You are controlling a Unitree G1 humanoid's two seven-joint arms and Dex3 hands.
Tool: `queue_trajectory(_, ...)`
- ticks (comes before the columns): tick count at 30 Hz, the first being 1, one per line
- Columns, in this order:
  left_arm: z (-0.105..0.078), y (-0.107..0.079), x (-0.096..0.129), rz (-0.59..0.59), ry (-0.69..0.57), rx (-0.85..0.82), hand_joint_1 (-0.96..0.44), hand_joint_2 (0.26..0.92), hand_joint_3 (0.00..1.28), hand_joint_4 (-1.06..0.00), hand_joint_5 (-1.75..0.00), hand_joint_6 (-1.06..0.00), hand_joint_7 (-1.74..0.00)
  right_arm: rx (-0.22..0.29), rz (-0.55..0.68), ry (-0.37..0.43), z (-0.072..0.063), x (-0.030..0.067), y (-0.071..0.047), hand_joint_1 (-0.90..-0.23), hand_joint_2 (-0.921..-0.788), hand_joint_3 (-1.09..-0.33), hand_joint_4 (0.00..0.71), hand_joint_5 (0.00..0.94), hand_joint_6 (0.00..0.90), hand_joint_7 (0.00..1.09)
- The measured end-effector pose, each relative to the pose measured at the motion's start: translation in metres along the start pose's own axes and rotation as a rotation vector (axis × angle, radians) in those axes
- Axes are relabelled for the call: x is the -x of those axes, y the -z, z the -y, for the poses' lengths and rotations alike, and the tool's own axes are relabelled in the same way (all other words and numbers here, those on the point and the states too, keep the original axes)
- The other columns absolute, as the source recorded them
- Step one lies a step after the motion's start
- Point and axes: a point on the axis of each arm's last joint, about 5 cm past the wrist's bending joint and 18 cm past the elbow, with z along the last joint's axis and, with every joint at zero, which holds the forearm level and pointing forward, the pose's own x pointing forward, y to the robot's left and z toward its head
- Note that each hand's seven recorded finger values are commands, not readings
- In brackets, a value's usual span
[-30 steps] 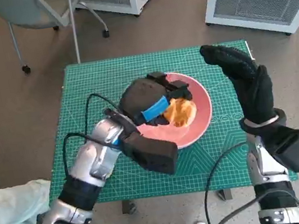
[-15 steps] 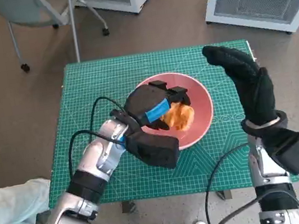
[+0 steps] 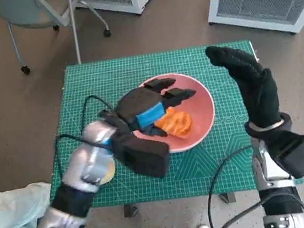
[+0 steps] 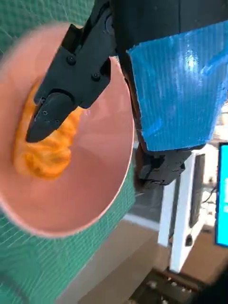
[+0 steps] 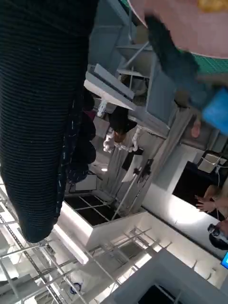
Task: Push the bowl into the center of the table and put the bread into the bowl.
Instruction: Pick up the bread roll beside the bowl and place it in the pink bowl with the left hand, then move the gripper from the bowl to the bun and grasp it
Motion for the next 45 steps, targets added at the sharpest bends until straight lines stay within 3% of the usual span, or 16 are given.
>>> queue_trajectory(5,-0.019,-0.002,0.029,0.013,-0.022,0.037,-0.47,0.735,0.00,0.00,0.00,-0.21,0.00,-0.004,0.001,0.000,-0.001,-0.0001,0.000,-0.768,-0.921,-0.800,0.120,0.002,-0.001,0.48)
queue_trajectory(14,-0.058,0.004,0.099,0.004,-0.107,0.055,-0.44,0.717,0.00,-0.04,-0.01,-0.24,-0.02,-0.020,0.002,0.005,-0.002,0.0002,0.001,-0.768,-0.921,-0.800,0.120,0.001,-0.001,0.48)
queue_trajectory(21,-0.062,0.016,0.135,-0.079,-0.118,0.052,-0.44,0.711,0.00,-0.09,-0.02,-0.29,-0.03,-0.025,-0.003,-0.005,-0.002,0.0005,0.002,-0.769,-0.921,-0.799,0.120,0.001,-0.001,0.48)
queue_trajectory(31,-0.046,0.027,0.147,-0.219,0.042,0.112,-0.41,0.712,0.00,-0.10,-0.01,-0.29,-0.02,-0.033,-0.017,-0.008,-0.003,0.0010,0.005,-0.770,-0.921,-0.798,0.120,0.001,-0.001,0.48)
queue_trajectory(45,-0.026,0.030,0.141,-0.378,0.150,0.152,-0.30,0.704,0.00,-0.11,0.00,-0.29,-0.01,-0.042,-0.018,-0.033,-0.004,-0.0048,0.006,-0.766,-0.921,-0.795,0.118,0.000,-0.001,0.48)
